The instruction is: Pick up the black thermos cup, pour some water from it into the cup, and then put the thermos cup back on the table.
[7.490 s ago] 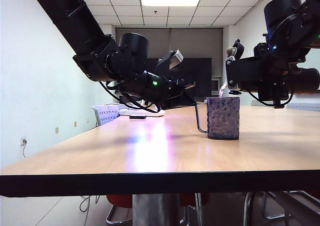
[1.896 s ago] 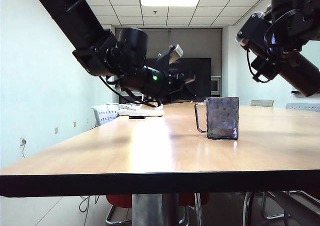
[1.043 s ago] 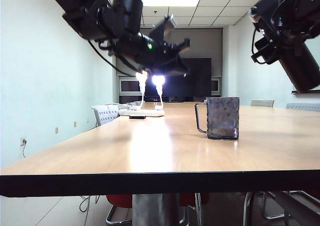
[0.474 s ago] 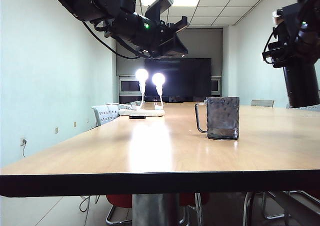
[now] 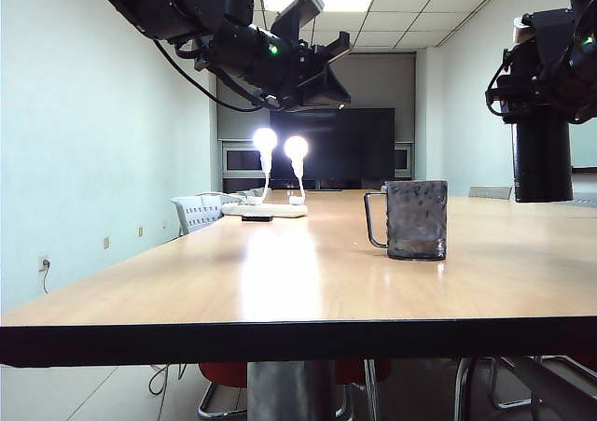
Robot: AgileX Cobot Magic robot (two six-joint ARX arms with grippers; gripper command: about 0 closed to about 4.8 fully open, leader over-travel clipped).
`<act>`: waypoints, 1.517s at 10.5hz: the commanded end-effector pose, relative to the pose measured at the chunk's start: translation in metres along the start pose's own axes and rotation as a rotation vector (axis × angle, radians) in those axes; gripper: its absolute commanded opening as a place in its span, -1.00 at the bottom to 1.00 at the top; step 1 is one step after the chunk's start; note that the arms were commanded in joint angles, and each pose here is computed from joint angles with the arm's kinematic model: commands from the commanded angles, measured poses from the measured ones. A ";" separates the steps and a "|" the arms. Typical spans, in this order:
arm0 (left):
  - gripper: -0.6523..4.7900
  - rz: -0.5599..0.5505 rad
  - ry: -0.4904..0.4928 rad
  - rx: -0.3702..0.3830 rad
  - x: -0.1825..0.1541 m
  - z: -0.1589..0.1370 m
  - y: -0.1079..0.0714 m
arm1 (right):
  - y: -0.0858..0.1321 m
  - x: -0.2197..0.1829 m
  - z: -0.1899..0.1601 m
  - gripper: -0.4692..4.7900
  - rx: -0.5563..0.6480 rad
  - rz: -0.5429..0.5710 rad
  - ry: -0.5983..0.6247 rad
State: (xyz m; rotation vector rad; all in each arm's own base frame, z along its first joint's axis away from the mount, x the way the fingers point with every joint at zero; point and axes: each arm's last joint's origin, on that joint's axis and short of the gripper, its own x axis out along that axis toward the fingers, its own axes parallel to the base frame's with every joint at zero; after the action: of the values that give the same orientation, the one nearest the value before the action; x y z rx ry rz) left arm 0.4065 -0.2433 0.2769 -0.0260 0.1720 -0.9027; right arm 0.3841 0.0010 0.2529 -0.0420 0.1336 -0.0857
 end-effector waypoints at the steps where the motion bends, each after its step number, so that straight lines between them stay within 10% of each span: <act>1: -0.78 -0.003 -0.020 0.012 -0.002 0.006 -0.001 | 0.000 0.005 0.004 -0.18 -0.014 0.018 -0.081; 14: -0.78 -0.004 -0.018 0.009 -0.001 0.006 -0.002 | 0.005 0.036 -0.046 -0.10 -0.013 0.020 -0.066; 16: -0.78 -0.004 -0.018 0.008 -0.002 0.006 -0.002 | 0.005 0.034 -0.044 0.82 -0.019 0.031 -0.033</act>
State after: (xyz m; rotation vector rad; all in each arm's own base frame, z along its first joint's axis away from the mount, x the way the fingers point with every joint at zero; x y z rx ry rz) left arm 0.4063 -0.2434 0.2769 -0.0262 0.1730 -0.9026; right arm 0.4117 0.0018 0.1965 -0.0611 0.1314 -0.0539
